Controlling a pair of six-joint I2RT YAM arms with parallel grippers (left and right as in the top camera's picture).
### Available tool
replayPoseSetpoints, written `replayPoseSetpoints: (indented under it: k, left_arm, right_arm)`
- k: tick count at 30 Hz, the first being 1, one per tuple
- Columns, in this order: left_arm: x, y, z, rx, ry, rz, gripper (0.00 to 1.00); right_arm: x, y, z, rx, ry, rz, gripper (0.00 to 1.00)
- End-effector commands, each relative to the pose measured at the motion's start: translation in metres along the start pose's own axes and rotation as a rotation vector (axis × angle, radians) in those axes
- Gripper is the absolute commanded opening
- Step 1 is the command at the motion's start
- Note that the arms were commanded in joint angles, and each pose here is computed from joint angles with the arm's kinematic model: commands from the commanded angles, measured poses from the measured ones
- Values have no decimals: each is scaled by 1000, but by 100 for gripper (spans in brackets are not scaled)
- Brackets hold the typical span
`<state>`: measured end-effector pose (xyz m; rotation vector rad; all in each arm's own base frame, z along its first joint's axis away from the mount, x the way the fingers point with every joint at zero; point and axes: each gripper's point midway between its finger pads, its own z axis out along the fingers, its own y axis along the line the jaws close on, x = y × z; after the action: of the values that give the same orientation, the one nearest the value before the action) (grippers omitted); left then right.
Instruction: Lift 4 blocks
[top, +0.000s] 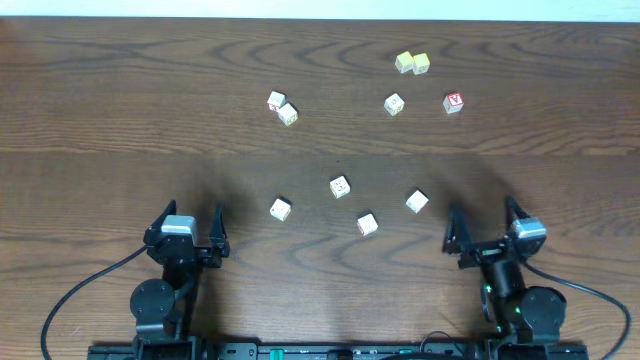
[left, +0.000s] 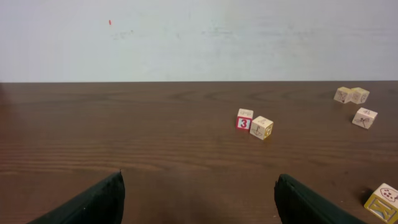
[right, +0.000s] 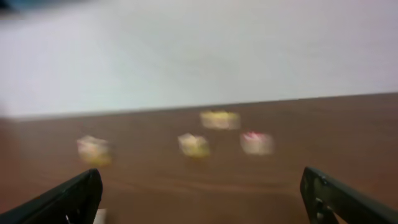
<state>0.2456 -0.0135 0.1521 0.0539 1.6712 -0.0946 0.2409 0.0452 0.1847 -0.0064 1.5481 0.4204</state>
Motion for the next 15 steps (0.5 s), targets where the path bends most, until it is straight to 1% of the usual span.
replayPoseSetpoints:
  k: [1,3,5,6,7,8,9,10,11,12,13,15]
  left_arm:
    - [16,-6,0,36,57,-10,77]
    - [16,-6,0,36,57,-9,77]
    - [16,-6,0,36,57,-10,77]
    - [16,-6,0,36,57,-10,77]
    - [16,-6,0,36,57,-10,77]
    - [16,-6,0,36,57,-10,77]
    - [16,-6,0,36,57,-10,77]
    - [16,-6,0,36,57,-9,77]
    - [16,-6,0,36,57,-10,77]
    - [16,-6,0,36,57,-10,77]
    - [16,-6,0,36,57,-10,77]
    - [16,-6,0,36,57,-10,77]
  right_arm:
    - [13,59,-12,-331,155,408,99]
    - [10,60,-12,-330,171,558,99]
    - [-11,63,-12,-353,104,625,99]
    - [-38,73,-18,-426,6,576,99]
    - [-54,79,-23,-468,-58,533,99]
    - [-88,87,-36,-524,-204,452,99]
    - [-100,87,-40,-523,-255,440,99]
    - [-123,87,-46,-506,-332,409,99]
    - [-134,90,-49,-493,-352,367,99]
    - [-151,94,-49,-440,-331,273,99]
    - [-154,95,-48,-412,-306,241,99]
    - [-162,94,-42,-319,-201,126,99]
